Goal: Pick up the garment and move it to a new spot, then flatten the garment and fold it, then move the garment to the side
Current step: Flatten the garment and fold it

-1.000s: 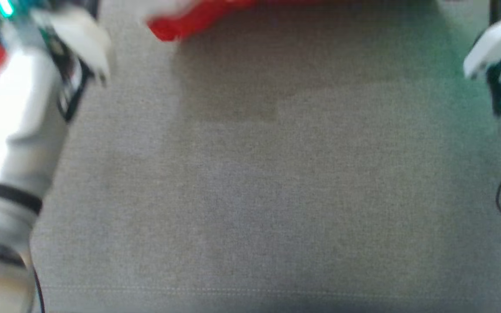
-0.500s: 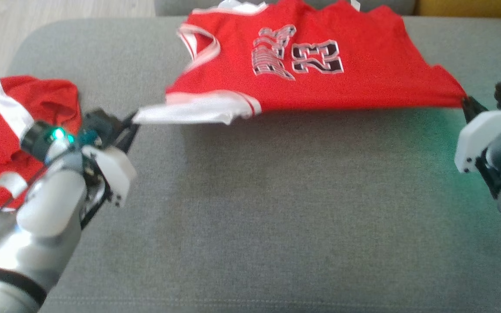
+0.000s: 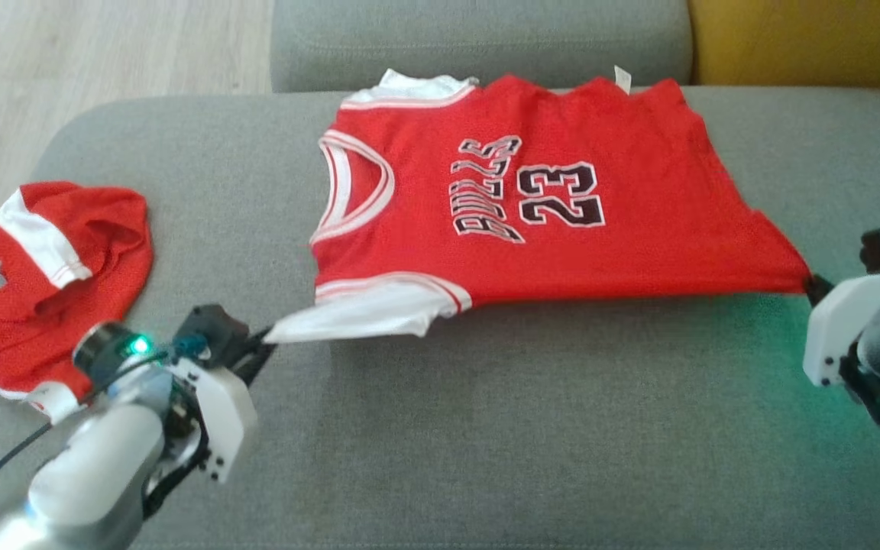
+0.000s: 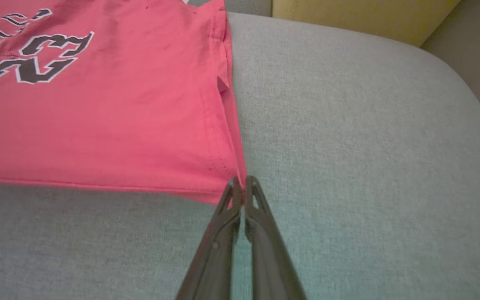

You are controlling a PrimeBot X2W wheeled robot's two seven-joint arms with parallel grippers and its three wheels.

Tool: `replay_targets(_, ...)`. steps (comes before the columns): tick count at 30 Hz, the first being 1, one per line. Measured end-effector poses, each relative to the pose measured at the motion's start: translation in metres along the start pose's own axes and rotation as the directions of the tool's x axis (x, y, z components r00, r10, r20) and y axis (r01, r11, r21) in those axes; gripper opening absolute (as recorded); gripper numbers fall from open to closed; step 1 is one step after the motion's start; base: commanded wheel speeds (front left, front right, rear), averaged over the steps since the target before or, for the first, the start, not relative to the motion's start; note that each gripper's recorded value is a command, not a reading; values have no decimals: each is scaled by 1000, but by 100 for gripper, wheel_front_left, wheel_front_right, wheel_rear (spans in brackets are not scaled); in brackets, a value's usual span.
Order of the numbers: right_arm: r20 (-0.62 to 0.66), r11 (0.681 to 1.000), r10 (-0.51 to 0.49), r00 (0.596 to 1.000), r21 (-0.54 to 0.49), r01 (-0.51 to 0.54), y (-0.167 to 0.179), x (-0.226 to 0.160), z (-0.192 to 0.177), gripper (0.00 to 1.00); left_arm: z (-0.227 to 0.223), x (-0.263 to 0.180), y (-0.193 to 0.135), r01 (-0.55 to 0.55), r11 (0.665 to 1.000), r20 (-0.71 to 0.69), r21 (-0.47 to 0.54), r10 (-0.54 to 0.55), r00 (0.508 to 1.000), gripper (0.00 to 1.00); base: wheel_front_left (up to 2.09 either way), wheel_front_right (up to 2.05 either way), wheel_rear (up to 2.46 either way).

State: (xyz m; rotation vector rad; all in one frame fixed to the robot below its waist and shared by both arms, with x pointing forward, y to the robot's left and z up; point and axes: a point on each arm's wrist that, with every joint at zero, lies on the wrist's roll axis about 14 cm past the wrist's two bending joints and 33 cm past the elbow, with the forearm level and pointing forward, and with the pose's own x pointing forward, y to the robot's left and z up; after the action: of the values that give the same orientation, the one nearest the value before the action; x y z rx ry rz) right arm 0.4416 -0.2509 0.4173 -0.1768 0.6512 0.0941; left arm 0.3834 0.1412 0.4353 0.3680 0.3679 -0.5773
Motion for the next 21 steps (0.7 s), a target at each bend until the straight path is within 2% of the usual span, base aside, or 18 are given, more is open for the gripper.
replay_targets(6,-55,1000,10,998,2,-9,-7,-14,-13,0,-3,-14,-16,43,999,-33,-23,-44,998,0,0,0,0)
replay_targets(11,-158,999,47,986,20,-44,-2,-30,-37,0,-8,-30,-34,86,993,-64,-80,-92,994,0,0,0,0)
replay_targets(17,-286,994,101,953,60,-87,1,-48,-63,0,-14,-47,-56,148,978,-103,-146,-163,981,0,0,0,0)
replay_targets(21,-375,989,139,916,102,-108,2,-61,-78,0,-14,-58,-65,178,965,-121,-191,-203,972,0,0,0,0)
